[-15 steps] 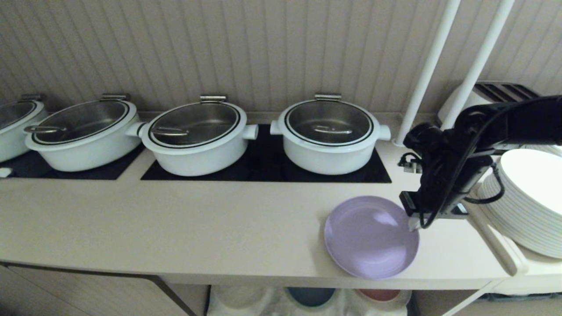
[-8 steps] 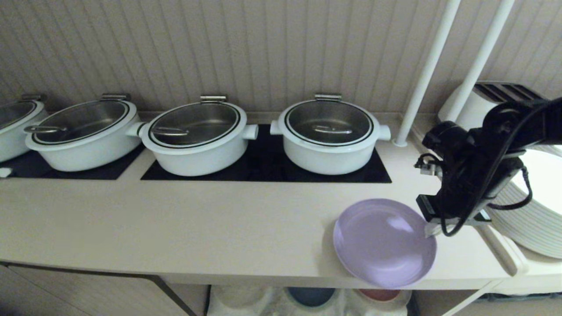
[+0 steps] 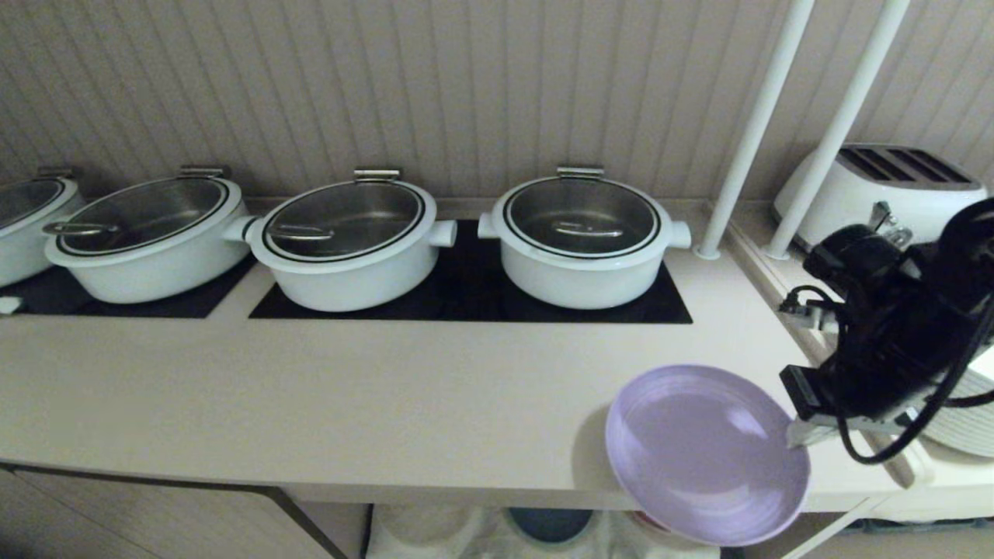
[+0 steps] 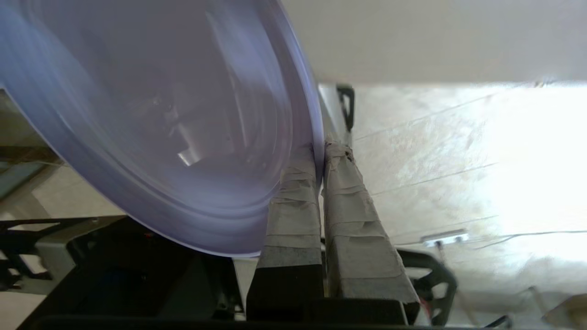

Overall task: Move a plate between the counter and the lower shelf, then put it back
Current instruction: Pick up the plate, then put the plate in the cupboard

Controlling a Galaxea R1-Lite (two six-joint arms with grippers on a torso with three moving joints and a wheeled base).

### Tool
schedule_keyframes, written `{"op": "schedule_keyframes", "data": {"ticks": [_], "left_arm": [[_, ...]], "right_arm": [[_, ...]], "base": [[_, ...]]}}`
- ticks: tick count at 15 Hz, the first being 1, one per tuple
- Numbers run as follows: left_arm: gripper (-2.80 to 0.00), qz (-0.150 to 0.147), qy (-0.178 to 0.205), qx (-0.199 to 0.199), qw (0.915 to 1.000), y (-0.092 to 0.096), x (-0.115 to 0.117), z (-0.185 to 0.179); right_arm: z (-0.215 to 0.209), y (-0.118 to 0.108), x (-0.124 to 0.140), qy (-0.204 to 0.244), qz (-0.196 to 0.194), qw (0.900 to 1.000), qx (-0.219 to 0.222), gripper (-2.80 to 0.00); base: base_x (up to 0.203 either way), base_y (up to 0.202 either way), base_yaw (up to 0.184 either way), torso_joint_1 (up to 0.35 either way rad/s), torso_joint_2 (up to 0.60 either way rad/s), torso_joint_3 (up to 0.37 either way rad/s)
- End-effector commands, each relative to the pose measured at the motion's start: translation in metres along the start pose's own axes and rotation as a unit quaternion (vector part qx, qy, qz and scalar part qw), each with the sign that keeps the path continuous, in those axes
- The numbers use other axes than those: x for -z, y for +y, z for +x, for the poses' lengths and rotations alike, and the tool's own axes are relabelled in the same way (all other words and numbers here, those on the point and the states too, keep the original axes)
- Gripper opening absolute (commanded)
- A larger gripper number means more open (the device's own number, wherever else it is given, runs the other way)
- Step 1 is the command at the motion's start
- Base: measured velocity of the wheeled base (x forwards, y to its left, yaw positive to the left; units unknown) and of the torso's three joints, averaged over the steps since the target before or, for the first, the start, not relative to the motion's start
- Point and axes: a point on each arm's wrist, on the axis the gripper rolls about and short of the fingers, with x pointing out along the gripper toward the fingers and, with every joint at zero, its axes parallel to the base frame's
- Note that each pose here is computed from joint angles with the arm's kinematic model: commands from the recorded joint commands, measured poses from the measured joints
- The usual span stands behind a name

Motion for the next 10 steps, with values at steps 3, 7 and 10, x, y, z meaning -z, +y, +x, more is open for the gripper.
{"op": "schedule_keyframes", "data": {"ticks": [3,7,10], "left_arm": [[-2.80,0.000,0.000,0.000,1.0000,0.000,0.000,0.000],[-2.80,0.000,0.000,0.000,1.0000,0.000,0.000,0.000],[-2.80,0.000,0.000,0.000,1.0000,0.000,0.000,0.000]], "right_arm": [[-0.011,-0.008,0.028,-0.002,0.021,1.000,-0.009,-2.80],[-0.016,-0.018,0.055,0.005,0.034,0.999,-0.021,-2.80],[-0.018,-0.027,0.076,0.007,0.044,0.999,-0.022,-2.80]], "base": [[0.000,0.000,0.000,0.000,0.00,0.000],[0.000,0.000,0.000,0.000,0.00,0.000],[0.000,0.000,0.000,0.000,0.00,0.000]]}}
